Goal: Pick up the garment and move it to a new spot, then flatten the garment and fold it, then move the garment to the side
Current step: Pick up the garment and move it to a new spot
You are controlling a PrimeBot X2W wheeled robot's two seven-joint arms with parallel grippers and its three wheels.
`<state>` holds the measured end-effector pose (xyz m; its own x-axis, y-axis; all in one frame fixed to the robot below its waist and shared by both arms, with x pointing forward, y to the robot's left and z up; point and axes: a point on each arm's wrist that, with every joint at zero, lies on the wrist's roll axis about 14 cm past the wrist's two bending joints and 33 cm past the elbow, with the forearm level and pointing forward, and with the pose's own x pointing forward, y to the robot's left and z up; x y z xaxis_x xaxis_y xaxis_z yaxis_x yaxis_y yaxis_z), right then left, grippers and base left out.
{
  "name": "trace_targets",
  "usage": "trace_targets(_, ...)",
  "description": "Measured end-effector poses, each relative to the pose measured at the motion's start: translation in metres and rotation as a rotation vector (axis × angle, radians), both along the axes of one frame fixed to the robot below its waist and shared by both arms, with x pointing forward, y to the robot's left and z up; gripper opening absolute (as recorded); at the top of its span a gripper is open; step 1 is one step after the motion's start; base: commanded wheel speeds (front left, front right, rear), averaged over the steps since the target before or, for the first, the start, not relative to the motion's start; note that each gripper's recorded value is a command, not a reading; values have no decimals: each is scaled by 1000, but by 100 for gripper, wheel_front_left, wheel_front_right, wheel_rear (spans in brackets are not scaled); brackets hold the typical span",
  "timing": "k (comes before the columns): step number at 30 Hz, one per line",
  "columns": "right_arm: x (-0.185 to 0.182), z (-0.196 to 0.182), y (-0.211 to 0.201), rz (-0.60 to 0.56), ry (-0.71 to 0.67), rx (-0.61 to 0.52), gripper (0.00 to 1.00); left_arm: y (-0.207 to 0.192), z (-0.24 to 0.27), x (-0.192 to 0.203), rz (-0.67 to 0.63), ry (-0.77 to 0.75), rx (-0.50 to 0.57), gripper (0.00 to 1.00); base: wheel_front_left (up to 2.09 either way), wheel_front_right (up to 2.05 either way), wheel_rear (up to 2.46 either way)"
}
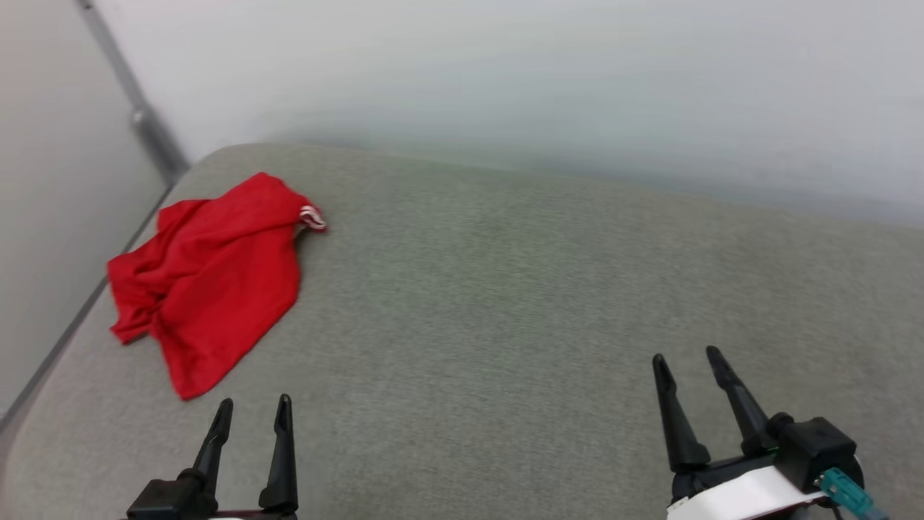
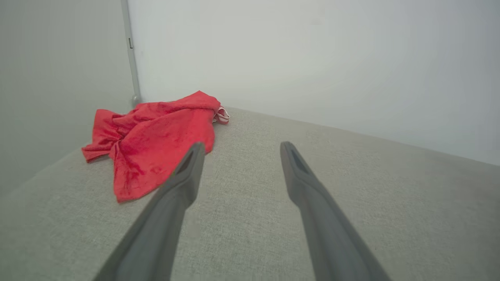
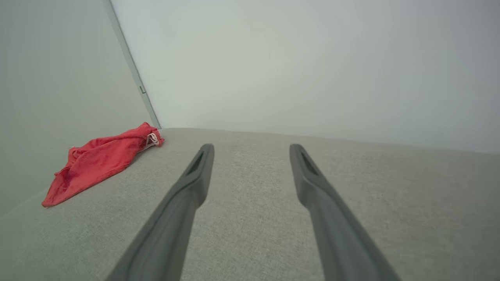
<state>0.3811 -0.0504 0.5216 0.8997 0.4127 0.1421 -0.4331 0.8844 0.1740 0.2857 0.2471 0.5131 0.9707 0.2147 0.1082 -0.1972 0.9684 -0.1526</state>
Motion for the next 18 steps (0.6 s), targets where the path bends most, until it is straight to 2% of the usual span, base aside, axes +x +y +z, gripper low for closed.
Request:
trace_targets(8,-3,7,43,129,-18,7,100,29,2,-34,120,-4,13,100,0,0,0)
trace_targets(18,-9,7,73,221,-14,14,100,46,4,-58,195,-7,30,100,0,0,0)
